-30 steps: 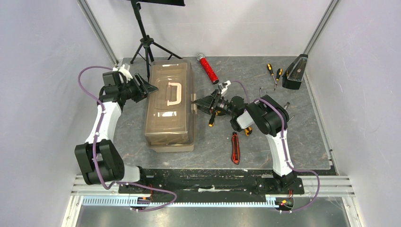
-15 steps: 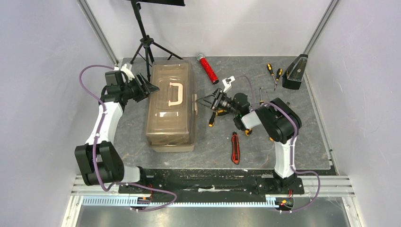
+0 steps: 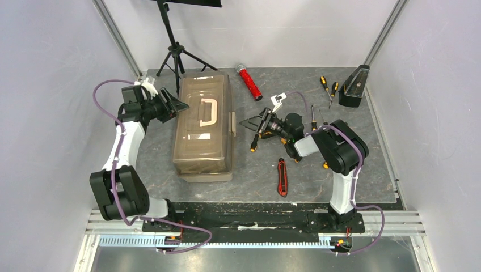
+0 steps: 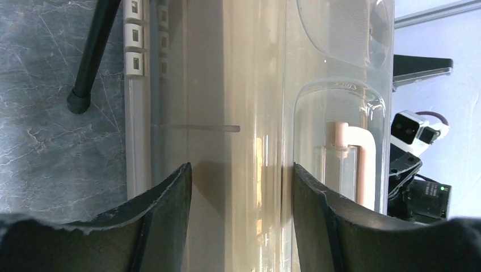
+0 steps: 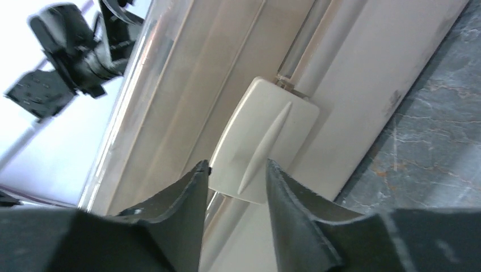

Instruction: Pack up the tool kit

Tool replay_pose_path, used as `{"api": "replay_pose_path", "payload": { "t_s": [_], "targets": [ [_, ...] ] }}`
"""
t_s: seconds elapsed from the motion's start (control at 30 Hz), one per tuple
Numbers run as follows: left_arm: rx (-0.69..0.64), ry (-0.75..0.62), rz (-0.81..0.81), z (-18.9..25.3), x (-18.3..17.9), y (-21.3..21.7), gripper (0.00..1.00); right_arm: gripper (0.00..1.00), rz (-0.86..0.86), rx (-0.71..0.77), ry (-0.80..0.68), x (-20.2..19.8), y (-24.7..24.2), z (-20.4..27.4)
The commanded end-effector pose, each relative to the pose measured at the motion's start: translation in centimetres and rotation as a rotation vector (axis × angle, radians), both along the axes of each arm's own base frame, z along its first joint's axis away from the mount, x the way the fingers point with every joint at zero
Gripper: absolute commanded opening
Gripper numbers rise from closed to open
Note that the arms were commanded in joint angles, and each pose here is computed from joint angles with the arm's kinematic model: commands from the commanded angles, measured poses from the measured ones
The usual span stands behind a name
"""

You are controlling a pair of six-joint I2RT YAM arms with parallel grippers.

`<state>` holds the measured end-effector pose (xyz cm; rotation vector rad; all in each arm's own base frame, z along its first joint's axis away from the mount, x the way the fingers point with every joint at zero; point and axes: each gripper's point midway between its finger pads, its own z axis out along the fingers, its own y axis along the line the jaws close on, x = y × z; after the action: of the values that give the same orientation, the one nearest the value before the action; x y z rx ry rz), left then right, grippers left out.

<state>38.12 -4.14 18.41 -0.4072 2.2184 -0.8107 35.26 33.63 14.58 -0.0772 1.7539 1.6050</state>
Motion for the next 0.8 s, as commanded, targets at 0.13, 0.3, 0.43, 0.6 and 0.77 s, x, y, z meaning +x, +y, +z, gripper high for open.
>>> {"api": "replay_pose_path", "payload": {
  "t_s": [0.13, 0.3, 0.43, 0.6, 0.77],
  "targets": [
    [0.056, 0.509, 0.137, -13.4, -6.5, 3.5, 0.47, 0.56, 0.066, 0.190, -0.007, -0.5, 0.7, 2.5],
    [0.022, 0.522, 0.118, -13.8, -6.5, 3.1, 0.46, 0.59, 0.110, 0.233, 0.004, -0.4, 1.8, 2.9],
    [-0.002, 0.535, 0.110, -14.0, -6.7, 2.8, 0.45, 0.61, 0.121, 0.237, 0.022, -0.2, 2.9, 2.5],
    [-0.003, 0.545, 0.120, -14.2, -6.8, 3.2, 0.44, 0.62, 0.139, 0.270, 0.059, 0.0, 3.6, 2.0],
    [0.001, 0.553, 0.127, -14.4, -6.8, 3.5, 0.43, 0.63, 0.132, 0.271, 0.085, 0.2, 3.6, 1.2]
  ]
}}
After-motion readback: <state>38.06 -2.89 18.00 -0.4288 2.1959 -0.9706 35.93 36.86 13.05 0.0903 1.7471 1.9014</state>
